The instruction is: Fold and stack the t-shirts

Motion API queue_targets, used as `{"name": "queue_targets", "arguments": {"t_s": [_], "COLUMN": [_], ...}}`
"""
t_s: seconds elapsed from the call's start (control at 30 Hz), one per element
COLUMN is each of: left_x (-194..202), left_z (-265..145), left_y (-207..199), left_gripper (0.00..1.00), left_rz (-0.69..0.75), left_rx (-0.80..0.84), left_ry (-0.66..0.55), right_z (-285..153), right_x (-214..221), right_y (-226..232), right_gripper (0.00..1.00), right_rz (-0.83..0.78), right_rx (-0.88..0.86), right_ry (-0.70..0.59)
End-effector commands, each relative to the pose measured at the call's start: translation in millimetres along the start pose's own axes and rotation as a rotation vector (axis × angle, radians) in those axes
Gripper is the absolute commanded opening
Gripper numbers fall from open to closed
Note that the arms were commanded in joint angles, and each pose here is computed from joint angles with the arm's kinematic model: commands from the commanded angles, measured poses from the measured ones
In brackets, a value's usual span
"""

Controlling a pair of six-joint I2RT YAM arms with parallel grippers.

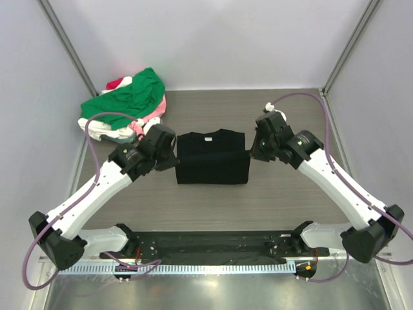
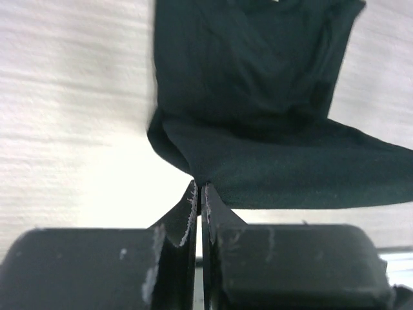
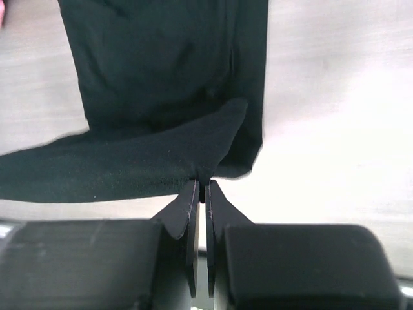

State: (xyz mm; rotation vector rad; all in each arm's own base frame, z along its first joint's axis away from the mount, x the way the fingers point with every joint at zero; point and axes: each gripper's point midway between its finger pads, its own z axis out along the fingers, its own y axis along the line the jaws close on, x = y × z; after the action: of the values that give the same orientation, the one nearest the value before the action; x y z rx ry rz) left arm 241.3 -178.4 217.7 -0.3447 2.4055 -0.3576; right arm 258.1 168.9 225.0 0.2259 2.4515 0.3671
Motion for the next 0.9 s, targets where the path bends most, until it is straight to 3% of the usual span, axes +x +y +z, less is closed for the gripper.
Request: {"name": "queue_targets", "arguments": {"t_s": [0.0,0.43,0.67,0.73,0.77,0.83,0.87], "left_x": [-36,-100,-125,-121,-138,-127,-130], "left_z": [9,87,147,177,183,224,235], "left_y": [11,10,15,24,17,34,29], "left_gripper": [0.0,0.0,0.0,0.0,0.0,0.07,0.16], "left_rz": [0.045,-0.003,-0.036,-0.05,-0.056,-0.07,-0.079], "left_rx": [-0.056,-0.094,-0.126,-0.154,-0.131,-0.182,-0.148], "left_ry": [-0.057,-0.008,0.056,0.126,0.11,0.192,0.221], "right_z": [5,82,138,162,173,202,210], "right_x": [-48,-95,-108,-112,-113,-118,-118], "right_y": [-10,-16,-20,-23,-26,-26,-34], "right_gripper": [0.01,0.01,0.01,0.01,0.01,0.01,0.01], "right_rz": [-0.041,-0.011,-0.012,-0.009,0.0,0.015,0.035], "right_rx": [0.085,0.094,0.108,0.12,0.131,0.138,0.163], "right_ry": [-0.119,-0.051,0.013,0.04,0.051,0.075,0.098]}}
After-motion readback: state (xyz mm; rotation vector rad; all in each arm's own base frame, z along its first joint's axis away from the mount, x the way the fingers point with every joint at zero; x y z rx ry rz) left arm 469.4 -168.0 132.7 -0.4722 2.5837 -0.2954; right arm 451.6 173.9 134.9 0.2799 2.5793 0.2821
